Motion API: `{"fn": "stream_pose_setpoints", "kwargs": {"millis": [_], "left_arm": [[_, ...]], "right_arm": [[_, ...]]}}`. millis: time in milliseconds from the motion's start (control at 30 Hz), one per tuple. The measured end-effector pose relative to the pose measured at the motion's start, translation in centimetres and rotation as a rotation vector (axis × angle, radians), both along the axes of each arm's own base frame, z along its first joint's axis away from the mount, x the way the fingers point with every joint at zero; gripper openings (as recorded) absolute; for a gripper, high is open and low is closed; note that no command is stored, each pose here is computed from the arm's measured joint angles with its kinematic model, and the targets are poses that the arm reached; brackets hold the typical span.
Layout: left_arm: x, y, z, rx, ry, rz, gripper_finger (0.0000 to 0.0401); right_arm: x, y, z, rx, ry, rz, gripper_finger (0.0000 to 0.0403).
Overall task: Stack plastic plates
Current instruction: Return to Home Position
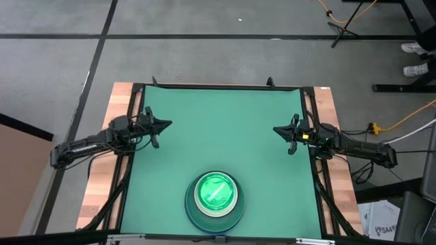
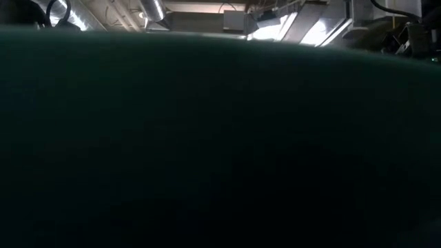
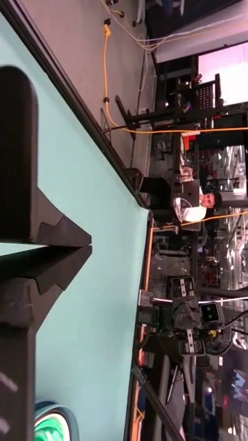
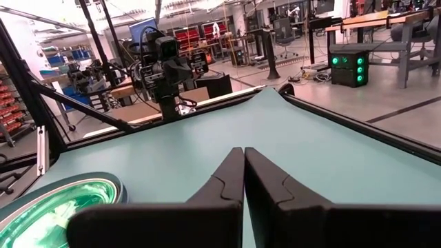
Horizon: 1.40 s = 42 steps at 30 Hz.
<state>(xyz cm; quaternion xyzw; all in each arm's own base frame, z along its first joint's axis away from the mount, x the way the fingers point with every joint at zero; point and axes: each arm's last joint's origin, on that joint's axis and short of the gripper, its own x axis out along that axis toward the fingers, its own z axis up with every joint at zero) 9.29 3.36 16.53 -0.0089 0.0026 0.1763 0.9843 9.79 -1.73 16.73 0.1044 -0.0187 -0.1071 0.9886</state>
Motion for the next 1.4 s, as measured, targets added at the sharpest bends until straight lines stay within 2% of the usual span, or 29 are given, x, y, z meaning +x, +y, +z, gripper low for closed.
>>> {"fn": "stream_pose_setpoints", "kwargs": {"millis": [1400], "left_arm": [[0.00, 0.00, -0.01, 0.000, 0.000, 0.000, 0.0000]], "right_arm": [[0.00, 0.00, 0.00, 0.000, 0.000, 0.000, 0.0007]]}}
